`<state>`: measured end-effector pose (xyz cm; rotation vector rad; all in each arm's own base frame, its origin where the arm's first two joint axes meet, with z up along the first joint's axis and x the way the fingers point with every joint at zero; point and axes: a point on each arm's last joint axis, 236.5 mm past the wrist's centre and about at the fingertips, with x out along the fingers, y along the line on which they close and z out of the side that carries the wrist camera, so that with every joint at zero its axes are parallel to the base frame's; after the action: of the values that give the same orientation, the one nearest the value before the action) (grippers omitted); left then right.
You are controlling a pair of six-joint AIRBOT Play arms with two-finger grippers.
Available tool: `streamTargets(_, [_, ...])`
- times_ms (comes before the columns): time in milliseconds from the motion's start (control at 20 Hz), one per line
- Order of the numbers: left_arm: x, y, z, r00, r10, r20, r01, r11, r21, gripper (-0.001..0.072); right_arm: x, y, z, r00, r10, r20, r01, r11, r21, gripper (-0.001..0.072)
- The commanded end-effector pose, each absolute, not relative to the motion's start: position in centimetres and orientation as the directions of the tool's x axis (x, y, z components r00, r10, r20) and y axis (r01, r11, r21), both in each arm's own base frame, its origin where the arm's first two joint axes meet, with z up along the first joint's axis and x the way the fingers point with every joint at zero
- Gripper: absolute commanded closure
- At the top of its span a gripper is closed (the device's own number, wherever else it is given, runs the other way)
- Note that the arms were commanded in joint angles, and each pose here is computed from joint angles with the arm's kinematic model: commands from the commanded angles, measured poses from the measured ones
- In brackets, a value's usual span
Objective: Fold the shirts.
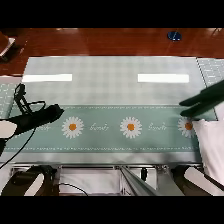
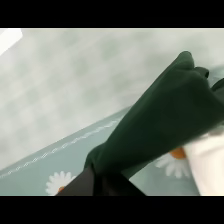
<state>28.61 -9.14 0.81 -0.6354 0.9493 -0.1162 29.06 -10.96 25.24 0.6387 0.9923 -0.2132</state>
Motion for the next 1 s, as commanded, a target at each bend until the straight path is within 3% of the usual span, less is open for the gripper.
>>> streamTargets(0, [28.9,-9.0,1.0,0.604,-0.357,-0.713,-0.177,0.812,-0.557,0.0689,23.1,-14.7,25.2,0.51,-0.052,-0.859,0.642,0.688,0.339,0.0692])
streamTargets(150, [29.4,-8.8,1.3,0.623,-0.349,-0.7,-0.175,0.81,-0.559,0.0689,18.1,-15.4,22.8,0.421,-0.144,-0.895,0.766,0.586,0.266,0.0691])
streamTargets(300, [29.6,-8.7,1.5,0.634,-0.344,-0.692,-0.174,0.809,-0.561,0.0689,9.9,-17.0,18.3,0.146,-0.272,-0.951,0.888,0.459,0.005,0.0691])
streamTargets(400, [29.7,-8.7,1.5,0.638,-0.343,-0.69,-0.173,0.809,-0.562,0.0689,2.9,-17.9,16.3,-0.125,-0.344,-0.931,0.949,0.232,-0.213,0.0686])
streamTargets(450, [29.7,-8.7,1.5,0.637,-0.343,-0.69,-0.174,0.809,-0.562,0.0689,1.3,-18.0,15.6,-0.196,-0.343,-0.919,0.95,0.165,-0.264,0.0596])
streamTargets(500, [29.7,-8.7,1.5,0.638,-0.343,-0.69,-0.173,0.809,-0.562,0.0689,1.2,-17.7,14.4,-0.211,-0.314,-0.926,0.947,0.17,-0.274,0.0401])
streamTargets(550, [29.8,-8.6,1.6,0.64,-0.342,-0.689,-0.173,0.809,-0.562,0.0689,2.0,-17.6,13.4,-0.196,-0.279,-0.94,0.944,0.207,-0.258,0.0299])
streamTargets(650, [30.5,-8.4,2.2,0.669,-0.33,-0.667,-0.165,0.808,-0.565,0.0689,4.9,-17.7,12.1,-0.11,-0.217,-0.97,0.941,0.292,-0.172,0.0303])
streamTargets(750, [32.3,-7.8,4.9,0.735,-0.308,-0.604,-0.099,0.832,-0.545,0.069,9.8,-18.5,12.7,0.063,-0.196,-0.979,0.934,0.357,-0.011,0.0337])
streamTargets(850, [34.8,-7.3,10.0,0.796,-0.296,-0.528,-0.036,0.847,-0.53,0.069,18.1,-18.9,16.0,0.35,-0.154,-0.924,0.846,0.475,0.241,0.0603])
streamTargets(900, [36.3,-7.2,13.4,0.825,-0.295,-0.482,0.001,0.854,-0.521,0.069,23.3,-18.1,18.7,0.506,-0.103,-0.857,0.738,0.566,0.368,0.069])
streamTargets(950, [37.8,-7.3,16.6,0.846,-0.301,-0.441,0.039,0.858,-0.511,0.069,28.0,-16.8,21.4,0.625,-0.047,-0.779,0.617,0.642,0.456,0.069])
